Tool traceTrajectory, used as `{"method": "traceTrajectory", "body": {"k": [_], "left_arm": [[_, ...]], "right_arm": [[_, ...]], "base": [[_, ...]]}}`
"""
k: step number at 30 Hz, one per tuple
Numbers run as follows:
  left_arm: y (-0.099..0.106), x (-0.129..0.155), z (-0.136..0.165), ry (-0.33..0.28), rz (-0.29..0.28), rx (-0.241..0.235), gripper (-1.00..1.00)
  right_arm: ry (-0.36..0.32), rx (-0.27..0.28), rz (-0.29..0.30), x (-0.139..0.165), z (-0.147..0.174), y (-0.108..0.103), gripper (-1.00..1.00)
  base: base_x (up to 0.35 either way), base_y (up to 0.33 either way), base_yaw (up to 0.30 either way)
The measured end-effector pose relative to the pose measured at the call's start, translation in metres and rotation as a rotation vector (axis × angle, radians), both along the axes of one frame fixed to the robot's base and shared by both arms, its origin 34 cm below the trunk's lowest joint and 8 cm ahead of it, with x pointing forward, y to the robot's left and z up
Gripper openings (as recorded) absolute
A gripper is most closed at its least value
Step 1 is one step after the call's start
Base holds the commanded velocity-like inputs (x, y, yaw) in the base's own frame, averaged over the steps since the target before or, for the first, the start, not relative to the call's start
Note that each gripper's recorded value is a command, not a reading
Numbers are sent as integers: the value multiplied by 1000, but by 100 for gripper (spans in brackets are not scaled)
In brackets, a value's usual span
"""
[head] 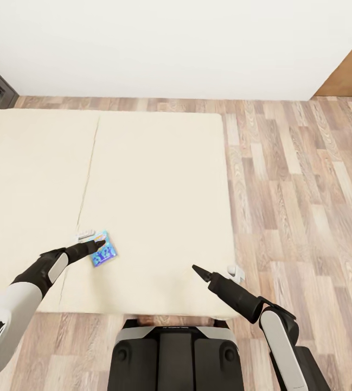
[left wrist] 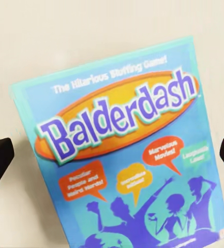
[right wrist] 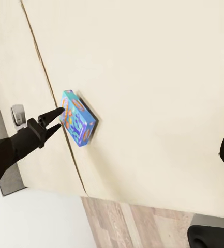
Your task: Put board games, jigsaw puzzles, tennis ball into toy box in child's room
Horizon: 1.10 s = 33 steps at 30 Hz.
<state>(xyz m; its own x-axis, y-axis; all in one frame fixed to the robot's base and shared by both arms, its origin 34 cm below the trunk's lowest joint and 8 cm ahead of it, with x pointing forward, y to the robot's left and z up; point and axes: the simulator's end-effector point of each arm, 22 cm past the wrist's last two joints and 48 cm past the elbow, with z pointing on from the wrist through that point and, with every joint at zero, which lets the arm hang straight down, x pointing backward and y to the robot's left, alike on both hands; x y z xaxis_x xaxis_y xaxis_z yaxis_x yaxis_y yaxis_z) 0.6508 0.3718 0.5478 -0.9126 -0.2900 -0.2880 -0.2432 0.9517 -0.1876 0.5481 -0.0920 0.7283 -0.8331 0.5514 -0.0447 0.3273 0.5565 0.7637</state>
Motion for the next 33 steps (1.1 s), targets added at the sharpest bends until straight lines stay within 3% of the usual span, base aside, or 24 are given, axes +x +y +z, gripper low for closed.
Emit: {"method": "traceTrajectory", "body": {"k": [7, 33], "left_arm": [[-6, 2, 2, -9, -9, -26, 100], [-7, 2, 2, -11, -15, -30, 100]], "right_arm": [[0, -2, -1, 0, 0, 0, 100], [2, -3, 7, -1, 0, 3, 100]], "base": [[0, 79, -52], [45, 61, -2]]}}
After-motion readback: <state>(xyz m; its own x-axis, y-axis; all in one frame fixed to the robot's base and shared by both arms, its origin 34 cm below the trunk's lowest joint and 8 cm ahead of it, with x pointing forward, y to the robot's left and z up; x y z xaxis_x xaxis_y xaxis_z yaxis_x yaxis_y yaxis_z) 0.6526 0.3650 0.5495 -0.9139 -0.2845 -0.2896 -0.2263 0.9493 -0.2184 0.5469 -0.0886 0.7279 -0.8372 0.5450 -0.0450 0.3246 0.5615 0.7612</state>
